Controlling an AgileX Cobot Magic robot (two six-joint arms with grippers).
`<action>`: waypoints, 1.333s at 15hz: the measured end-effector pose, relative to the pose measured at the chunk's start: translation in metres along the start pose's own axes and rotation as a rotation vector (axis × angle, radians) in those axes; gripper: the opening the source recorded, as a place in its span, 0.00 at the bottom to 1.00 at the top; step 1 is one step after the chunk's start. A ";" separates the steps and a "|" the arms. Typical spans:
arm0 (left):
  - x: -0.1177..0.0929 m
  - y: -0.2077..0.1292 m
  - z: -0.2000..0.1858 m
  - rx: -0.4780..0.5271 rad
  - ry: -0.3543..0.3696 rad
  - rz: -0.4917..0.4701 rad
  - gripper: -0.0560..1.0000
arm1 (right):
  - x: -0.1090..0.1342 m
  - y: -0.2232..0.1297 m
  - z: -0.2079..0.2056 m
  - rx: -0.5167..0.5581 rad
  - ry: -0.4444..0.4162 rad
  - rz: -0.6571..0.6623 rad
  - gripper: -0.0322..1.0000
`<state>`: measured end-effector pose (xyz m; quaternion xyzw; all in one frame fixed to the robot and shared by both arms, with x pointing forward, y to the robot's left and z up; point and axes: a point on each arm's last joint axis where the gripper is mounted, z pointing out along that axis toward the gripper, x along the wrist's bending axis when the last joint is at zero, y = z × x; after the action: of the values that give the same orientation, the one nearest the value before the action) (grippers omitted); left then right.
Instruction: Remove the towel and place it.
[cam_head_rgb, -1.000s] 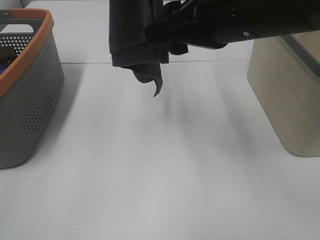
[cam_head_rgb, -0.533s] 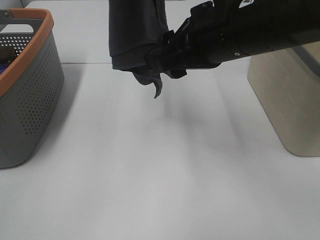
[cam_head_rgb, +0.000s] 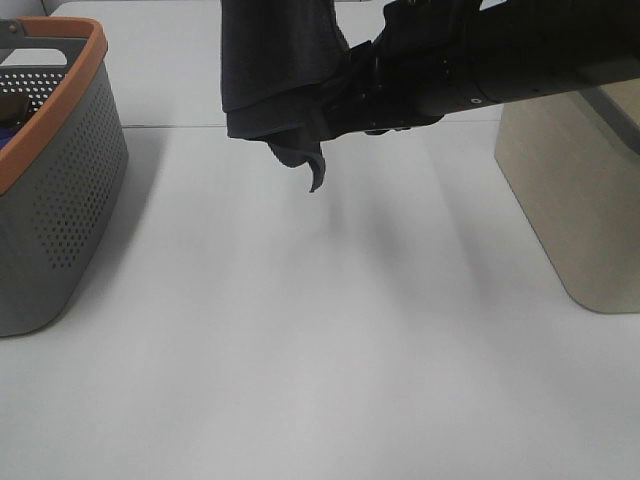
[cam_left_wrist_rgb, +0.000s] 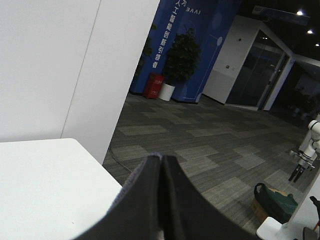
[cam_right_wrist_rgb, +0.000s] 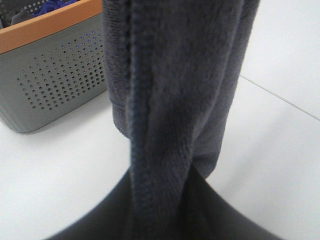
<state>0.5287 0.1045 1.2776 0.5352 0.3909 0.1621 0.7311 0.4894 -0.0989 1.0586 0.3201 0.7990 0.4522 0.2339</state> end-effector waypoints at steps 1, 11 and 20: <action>0.000 0.000 0.000 0.000 0.000 0.000 0.05 | 0.000 0.000 0.000 0.001 0.000 -0.007 0.09; 0.001 0.000 0.000 -0.003 0.010 0.033 0.05 | 0.001 -0.003 0.000 0.034 0.014 -0.073 0.20; 0.004 -0.002 0.000 0.027 0.038 0.208 0.05 | 0.007 -0.011 -0.002 0.163 0.090 -0.109 0.03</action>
<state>0.5307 0.1065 1.2744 0.5793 0.3493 0.2421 0.6955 0.4797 -0.0996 1.0492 0.2735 0.8590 0.3863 0.1953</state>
